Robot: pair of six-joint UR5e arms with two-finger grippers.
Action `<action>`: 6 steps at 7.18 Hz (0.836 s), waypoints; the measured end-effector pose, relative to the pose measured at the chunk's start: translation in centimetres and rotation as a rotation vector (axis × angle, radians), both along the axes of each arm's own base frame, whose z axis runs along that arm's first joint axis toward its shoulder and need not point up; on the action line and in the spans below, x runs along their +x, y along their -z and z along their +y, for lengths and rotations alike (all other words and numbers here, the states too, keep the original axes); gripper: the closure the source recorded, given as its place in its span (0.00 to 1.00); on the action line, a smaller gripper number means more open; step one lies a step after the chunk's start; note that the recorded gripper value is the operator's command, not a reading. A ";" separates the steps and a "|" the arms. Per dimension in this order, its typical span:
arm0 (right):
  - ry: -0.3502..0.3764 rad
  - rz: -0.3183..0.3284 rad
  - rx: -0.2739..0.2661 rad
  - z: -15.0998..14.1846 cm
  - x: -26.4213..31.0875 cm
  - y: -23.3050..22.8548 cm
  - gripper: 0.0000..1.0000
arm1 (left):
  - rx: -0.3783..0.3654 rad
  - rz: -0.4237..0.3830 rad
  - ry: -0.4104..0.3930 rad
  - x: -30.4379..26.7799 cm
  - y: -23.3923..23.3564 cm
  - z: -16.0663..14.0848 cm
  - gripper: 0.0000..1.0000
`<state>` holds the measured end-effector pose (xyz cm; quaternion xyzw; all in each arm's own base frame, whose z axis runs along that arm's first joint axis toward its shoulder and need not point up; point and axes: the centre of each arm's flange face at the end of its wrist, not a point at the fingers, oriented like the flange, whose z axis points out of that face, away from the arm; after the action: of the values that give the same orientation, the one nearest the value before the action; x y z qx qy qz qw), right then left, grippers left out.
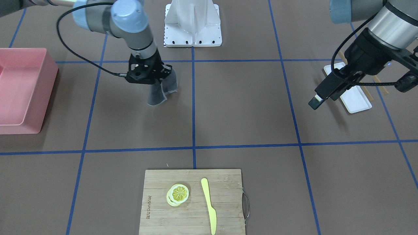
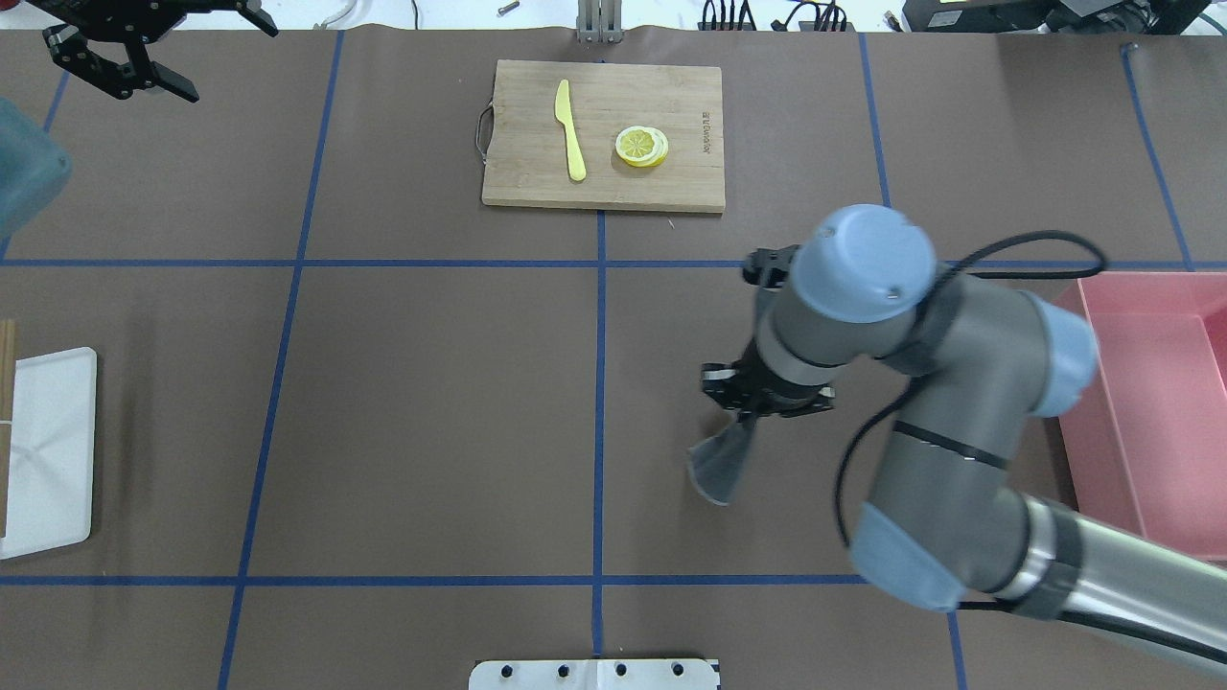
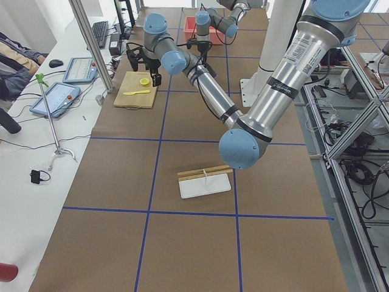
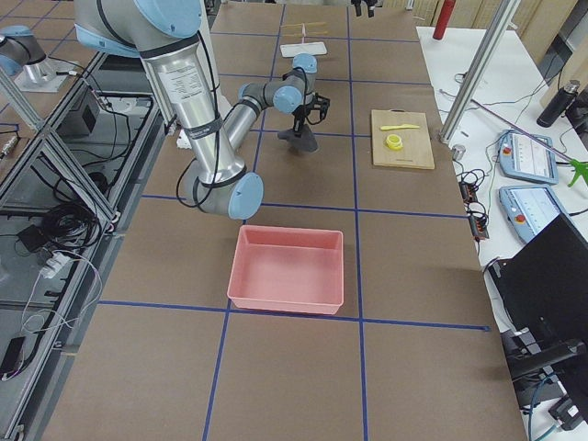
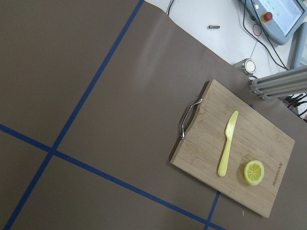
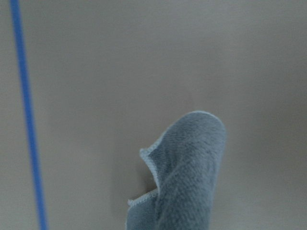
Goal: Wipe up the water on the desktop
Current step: 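Wipe the table surface with the grey cloth held in the right gripper, then carry the grey cloth into the pink bin and open the right gripper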
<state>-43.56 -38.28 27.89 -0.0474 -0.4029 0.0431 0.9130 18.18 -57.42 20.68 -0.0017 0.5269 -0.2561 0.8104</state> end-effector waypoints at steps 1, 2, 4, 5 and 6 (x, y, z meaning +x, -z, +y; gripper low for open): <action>0.023 0.018 0.019 0.1 6.2 -3.5 1.00 | 0.005 0.001 -0.001 -0.1 0.1 0.1 0.03; 0.018 0.028 0.033 -0.7 12.5 -5.7 1.00 | 0.007 0.004 0.000 -0.3 0.2 0.1 0.03; -0.001 0.049 0.081 -2.4 25.7 -9.2 1.00 | 0.009 0.007 0.006 -1.0 0.4 0.0 0.02; 0.036 0.074 0.130 -2.7 32.2 -12.2 1.00 | 0.009 0.007 0.008 -1.2 0.3 0.0 0.03; 0.085 0.100 0.169 -2.7 37.4 -15.5 1.00 | 0.013 0.003 0.009 -1.4 0.1 -0.1 0.03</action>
<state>-6.20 -40.99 43.39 0.0149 -0.3565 -0.0277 0.9338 16.75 -57.47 20.55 0.0054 0.5299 -0.2566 0.8083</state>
